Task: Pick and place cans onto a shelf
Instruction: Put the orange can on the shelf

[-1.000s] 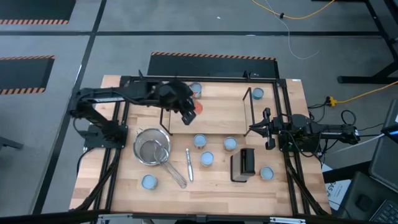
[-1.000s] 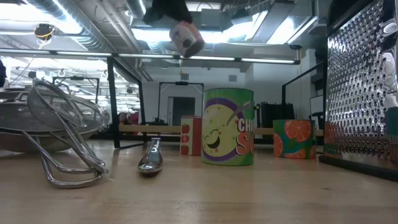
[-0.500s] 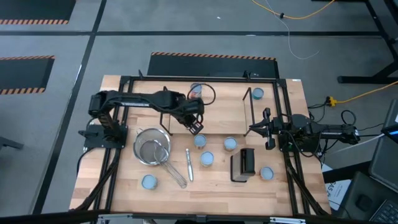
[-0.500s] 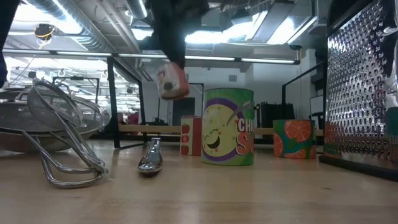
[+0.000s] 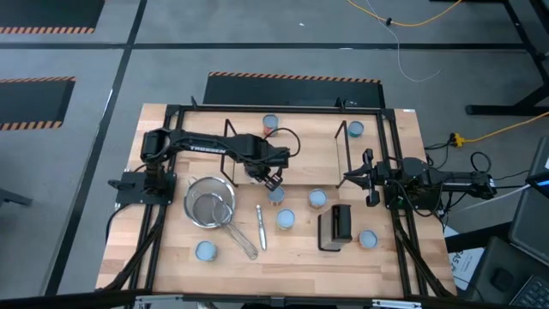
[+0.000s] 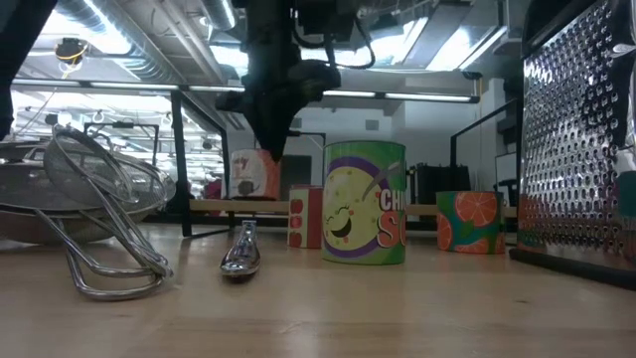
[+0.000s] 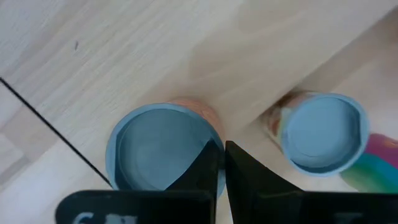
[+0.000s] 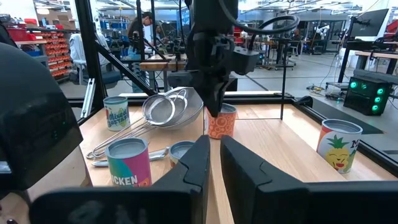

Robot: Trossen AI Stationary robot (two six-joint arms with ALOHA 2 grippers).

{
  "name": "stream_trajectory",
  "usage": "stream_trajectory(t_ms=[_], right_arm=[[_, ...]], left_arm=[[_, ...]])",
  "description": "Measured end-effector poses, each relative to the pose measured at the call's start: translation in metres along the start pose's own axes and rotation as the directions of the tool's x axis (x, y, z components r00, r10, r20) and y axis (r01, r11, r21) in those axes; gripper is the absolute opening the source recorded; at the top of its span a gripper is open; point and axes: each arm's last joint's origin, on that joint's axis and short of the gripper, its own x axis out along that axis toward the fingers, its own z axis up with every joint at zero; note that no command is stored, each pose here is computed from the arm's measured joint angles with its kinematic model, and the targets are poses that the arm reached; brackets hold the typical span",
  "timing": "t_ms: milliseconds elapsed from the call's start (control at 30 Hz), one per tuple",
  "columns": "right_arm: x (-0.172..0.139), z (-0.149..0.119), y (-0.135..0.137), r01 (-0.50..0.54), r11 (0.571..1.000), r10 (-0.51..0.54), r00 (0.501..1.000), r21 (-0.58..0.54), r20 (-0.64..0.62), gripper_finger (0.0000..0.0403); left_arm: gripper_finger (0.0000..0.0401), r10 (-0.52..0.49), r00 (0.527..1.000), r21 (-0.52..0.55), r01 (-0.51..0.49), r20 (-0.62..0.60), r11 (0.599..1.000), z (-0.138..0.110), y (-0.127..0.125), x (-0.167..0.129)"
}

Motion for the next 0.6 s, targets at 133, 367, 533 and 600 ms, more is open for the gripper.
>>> stream_trajectory(t_ms=[133, 367, 533, 600], right_arm=[[0.000, 0.000, 0.000, 0.000, 1.000, 0.000, 1.000, 0.000, 0.000, 0.0045], [0.000, 0.000, 0.000, 0.000, 1.000, 0.000, 1.000, 0.000, 0.000, 0.0045], [0.000, 0.000, 0.000, 0.000, 1.000, 0.000, 1.000, 0.000, 0.000, 0.0045], [0.000, 0.000, 0.000, 0.000, 1.000, 0.000, 1.000, 0.000, 0.000, 0.0045]], left_arm=[[0.0008, 0.032, 0.999, -0.054, -0.031, 0.016, 0.998, 0.001, 0.003, 0.000], [0.0008, 0.056, 0.998, -0.107, -0.054, 0.016, 0.993, 0.006, 0.009, 0.001], [0.0010, 0.081, 0.996, -0.174, -0.073, 0.035, 0.982, 0.014, 0.017, 0.002], [0.0016, 0.083, 0.996, -0.185, -0.075, 0.035, 0.980, 0.016, 0.020, 0.002]])
